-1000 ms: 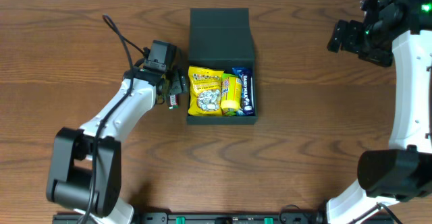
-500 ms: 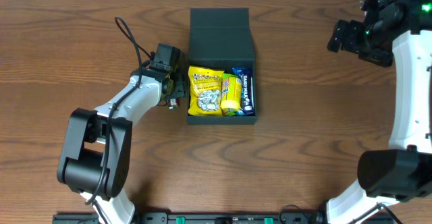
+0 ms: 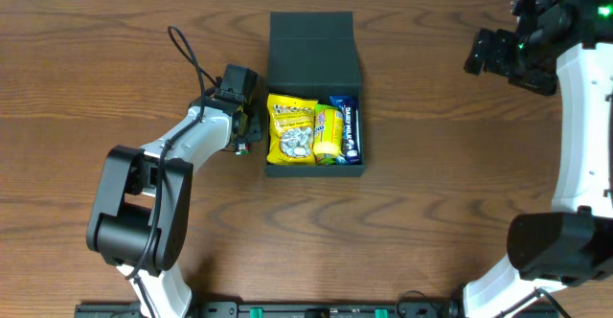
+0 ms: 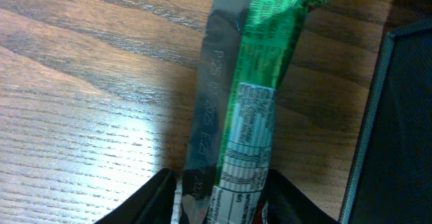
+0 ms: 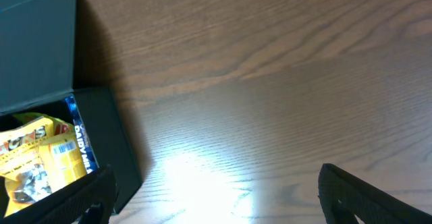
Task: Pack container
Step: 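Grasp the green-white candy stick with left gripper, then carry the candy stick over the box and lower it in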
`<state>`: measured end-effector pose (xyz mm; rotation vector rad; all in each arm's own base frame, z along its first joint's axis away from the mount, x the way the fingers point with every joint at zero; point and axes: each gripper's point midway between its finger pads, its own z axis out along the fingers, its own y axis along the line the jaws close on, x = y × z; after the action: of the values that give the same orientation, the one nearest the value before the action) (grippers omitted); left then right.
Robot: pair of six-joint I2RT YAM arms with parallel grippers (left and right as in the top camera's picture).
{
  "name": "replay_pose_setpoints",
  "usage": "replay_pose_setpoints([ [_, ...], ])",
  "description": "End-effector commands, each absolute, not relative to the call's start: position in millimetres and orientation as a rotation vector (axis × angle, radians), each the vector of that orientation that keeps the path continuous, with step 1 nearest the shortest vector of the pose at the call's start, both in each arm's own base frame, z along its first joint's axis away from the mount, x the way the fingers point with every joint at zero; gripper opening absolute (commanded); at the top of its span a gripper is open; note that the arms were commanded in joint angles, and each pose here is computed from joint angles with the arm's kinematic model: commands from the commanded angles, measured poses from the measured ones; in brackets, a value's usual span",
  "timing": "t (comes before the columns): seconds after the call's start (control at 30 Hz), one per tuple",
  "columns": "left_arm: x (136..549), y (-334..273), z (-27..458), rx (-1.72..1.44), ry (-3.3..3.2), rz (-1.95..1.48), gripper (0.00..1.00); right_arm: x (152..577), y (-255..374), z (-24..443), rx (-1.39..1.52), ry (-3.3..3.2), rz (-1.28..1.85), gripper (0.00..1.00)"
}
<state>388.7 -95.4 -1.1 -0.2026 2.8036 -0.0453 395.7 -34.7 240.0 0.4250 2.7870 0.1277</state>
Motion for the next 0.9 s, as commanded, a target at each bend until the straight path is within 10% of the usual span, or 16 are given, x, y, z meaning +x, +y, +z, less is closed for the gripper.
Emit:
replay_pose_setpoints([
  [0.0, 382, -91, -11, -0.209, 2.834, -0.030, 0.41, 395, -36, 239, 0.435, 2.789, 0.137, 0.94],
  [0.33, 391, -92, 15, -0.163, 2.783, -0.038, 0.06, 395, -36, 240, 0.431, 2.788, 0.136, 0.94],
  [0.5, 416, -84, 84, 0.015, 2.623, 0.056, 0.06, 395, -36, 240, 0.431, 2.788, 0.136, 0.94],
  [0.87, 414, -188, 206, 1.375, 1.828, -0.128, 0.06, 396, -36, 240, 0.430, 2.784, 0.136, 0.95],
])
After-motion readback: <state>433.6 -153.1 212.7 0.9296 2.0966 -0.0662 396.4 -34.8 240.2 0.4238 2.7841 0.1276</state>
